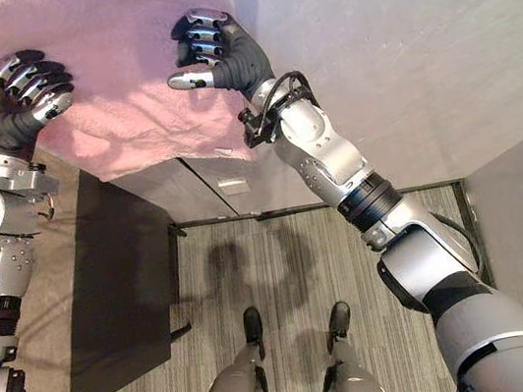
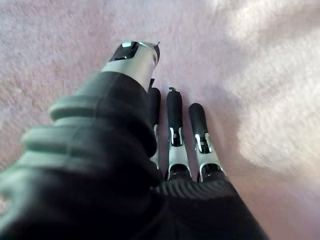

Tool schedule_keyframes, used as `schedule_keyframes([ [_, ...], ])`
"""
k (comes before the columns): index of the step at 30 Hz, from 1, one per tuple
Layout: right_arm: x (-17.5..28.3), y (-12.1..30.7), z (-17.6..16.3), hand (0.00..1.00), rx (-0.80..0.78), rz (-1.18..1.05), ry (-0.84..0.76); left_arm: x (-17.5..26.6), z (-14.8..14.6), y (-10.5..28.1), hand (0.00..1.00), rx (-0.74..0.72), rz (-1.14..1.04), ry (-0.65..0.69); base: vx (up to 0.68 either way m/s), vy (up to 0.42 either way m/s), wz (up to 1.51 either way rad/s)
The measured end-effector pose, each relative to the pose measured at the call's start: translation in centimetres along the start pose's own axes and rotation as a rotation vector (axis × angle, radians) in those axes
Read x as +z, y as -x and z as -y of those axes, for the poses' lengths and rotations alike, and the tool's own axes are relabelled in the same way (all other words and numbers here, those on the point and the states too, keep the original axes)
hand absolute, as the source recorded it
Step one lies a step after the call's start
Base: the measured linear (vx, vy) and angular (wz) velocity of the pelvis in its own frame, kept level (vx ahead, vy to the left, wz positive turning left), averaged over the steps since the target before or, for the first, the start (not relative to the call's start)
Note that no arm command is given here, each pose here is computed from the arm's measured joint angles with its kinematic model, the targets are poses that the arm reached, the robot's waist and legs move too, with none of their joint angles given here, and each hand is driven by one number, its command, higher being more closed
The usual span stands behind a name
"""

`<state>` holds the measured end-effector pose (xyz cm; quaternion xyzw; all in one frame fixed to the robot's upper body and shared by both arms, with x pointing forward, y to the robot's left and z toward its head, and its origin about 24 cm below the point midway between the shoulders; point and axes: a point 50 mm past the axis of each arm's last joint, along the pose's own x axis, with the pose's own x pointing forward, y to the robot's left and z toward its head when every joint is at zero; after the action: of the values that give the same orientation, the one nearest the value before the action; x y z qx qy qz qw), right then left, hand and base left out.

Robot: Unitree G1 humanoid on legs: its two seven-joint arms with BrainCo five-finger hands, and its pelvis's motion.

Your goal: Organize washtable

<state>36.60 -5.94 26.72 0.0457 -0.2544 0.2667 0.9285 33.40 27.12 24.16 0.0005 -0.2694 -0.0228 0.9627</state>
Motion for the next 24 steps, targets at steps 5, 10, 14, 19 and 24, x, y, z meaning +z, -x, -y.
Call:
schedule_keyframes([
  [5,-1.2,0.3,2.2,0.00,-0.081,-0.067,0.001,-1.2,-2.0,0.7,0.00,0.086,-0.054,-0.004,-0.01,0.006,-0.03],
  [10,-2.2,1.0,5.0,0.00,-0.185,-0.137,0.010,-2.7,-4.3,2.0,0.00,0.182,-0.133,-0.005,0.00,0.000,0.00],
  [14,-2.5,1.9,7.7,0.00,-0.321,-0.169,0.009,-3.0,-5.8,3.0,0.00,0.245,-0.148,0.001,-0.02,0.010,0.01],
  [19,-3.2,4.7,13.0,0.00,-0.603,-0.222,-0.057,-4.1,-7.7,5.6,0.00,0.332,-0.197,0.004,-0.03,0.021,0.04],
  [24,-4.4,12.9,19.1,0.00,-0.965,-0.254,-0.096,-5.8,-8.6,8.7,0.00,0.426,-0.222,0.073,0.00,0.022,-0.01],
])
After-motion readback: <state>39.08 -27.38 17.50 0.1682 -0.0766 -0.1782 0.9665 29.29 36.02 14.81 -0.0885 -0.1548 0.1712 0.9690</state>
